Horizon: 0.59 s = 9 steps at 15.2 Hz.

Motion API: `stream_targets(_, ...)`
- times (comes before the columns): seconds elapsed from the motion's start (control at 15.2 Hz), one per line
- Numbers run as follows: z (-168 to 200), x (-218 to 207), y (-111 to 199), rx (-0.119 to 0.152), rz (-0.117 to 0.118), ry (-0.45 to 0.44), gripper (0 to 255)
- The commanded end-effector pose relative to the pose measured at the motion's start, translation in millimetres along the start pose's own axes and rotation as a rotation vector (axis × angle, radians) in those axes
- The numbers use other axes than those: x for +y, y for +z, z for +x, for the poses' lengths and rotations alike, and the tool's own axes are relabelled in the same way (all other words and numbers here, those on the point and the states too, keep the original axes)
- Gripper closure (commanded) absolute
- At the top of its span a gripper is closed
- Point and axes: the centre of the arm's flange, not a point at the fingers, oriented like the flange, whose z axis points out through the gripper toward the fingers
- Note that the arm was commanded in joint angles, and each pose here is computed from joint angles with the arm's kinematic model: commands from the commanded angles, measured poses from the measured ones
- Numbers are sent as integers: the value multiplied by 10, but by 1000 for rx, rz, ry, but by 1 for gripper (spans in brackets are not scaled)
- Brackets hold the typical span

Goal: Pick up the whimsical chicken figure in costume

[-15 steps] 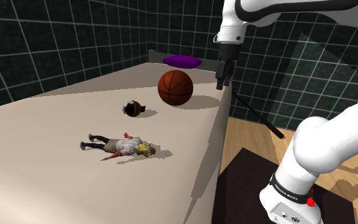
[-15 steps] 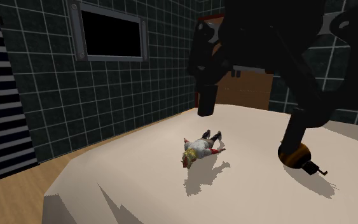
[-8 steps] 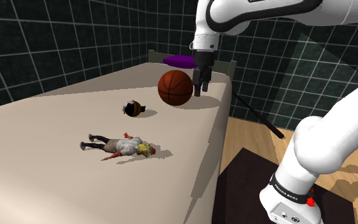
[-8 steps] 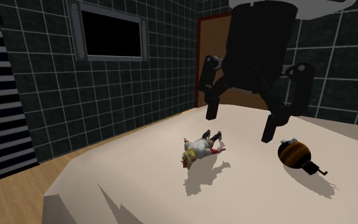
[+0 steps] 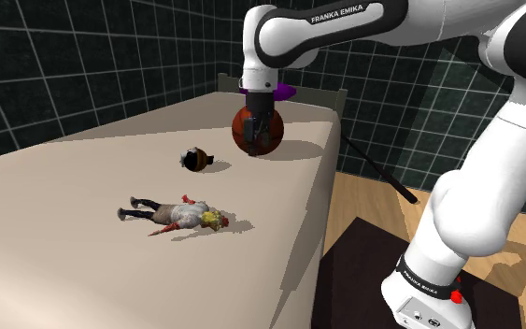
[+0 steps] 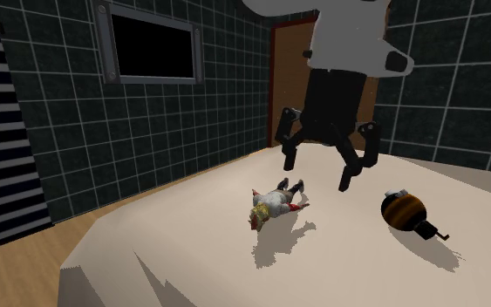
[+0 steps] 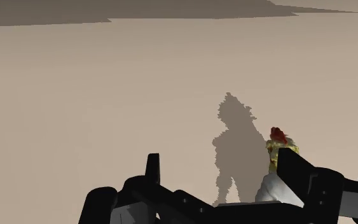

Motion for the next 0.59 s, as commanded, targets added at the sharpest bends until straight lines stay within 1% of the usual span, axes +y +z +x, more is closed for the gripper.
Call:
stream_targets(0.0, 225, -127, 93, -5, -1, -23, 0)
stream_targets(0.53, 1084, -667, 486, -27, -8, -114, 0)
